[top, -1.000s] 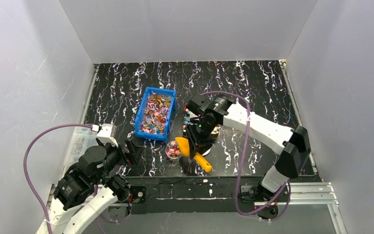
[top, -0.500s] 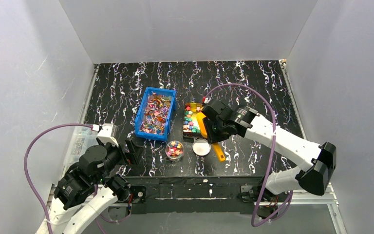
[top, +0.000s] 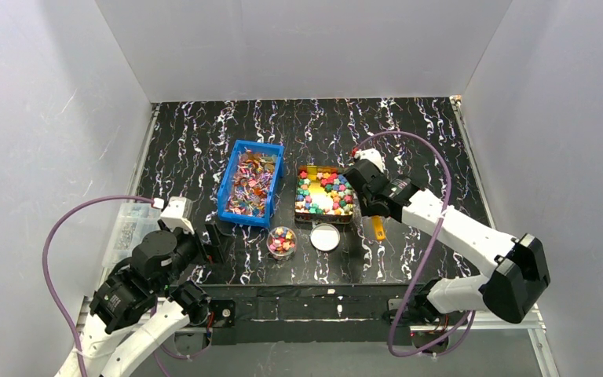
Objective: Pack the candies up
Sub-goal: Place the spatula at the center of the board.
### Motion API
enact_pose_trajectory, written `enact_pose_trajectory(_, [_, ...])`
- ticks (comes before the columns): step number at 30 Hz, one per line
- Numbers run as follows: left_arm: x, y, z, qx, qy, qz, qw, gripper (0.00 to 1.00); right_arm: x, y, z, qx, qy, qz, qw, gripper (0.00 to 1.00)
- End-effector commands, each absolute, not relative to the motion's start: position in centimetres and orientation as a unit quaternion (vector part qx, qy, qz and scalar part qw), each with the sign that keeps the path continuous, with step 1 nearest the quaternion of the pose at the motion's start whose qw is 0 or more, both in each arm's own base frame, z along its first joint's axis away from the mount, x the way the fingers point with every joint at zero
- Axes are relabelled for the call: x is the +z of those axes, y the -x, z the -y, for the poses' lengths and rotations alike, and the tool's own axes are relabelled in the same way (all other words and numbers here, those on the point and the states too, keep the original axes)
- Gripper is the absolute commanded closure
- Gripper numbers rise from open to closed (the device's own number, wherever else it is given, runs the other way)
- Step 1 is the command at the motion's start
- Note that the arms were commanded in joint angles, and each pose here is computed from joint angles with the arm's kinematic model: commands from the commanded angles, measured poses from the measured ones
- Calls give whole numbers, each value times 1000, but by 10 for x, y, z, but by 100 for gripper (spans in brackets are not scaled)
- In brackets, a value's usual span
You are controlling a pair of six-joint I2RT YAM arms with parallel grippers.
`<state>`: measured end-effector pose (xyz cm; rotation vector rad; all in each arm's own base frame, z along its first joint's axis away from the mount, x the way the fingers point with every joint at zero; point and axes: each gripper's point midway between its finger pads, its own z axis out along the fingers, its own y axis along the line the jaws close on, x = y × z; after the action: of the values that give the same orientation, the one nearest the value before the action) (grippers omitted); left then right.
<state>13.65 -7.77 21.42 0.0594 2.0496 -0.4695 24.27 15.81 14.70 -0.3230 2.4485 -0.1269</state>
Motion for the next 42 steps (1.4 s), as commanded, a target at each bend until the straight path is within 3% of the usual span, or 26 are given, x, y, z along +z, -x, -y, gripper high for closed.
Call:
enact_pose_trajectory(1, [207, -139, 76, -176, -24, -856, 485, 2, 145, -273, -133, -75, 84, -921, 372, 99])
enact_pose_trajectory(22, [202, -142, 79, -166, -29, -865, 472, 2, 48, -322, -68, -63, -2, -955, 289, 99])
enact_pose_trajectory(29, [201, -143, 79, -164, -31, -867, 469, 2, 33, -321, -65, -58, -8, -962, 268, 82])
enact_pose_trajectory(31, [202, -143, 79, -165, -31, -867, 469, 2, 36, -321, -65, -54, -11, -960, 274, 70])
enact_pose_trajectory(39, [202, -142, 80, -166, -32, -868, 468, 2, 81, -322, -74, -18, -8, -952, 306, 43])
enact_pose_trajectory(42, [202, -142, 80, -167, -33, -867, 468, 2, 99, -319, -82, 4, 0, -951, 309, 37])
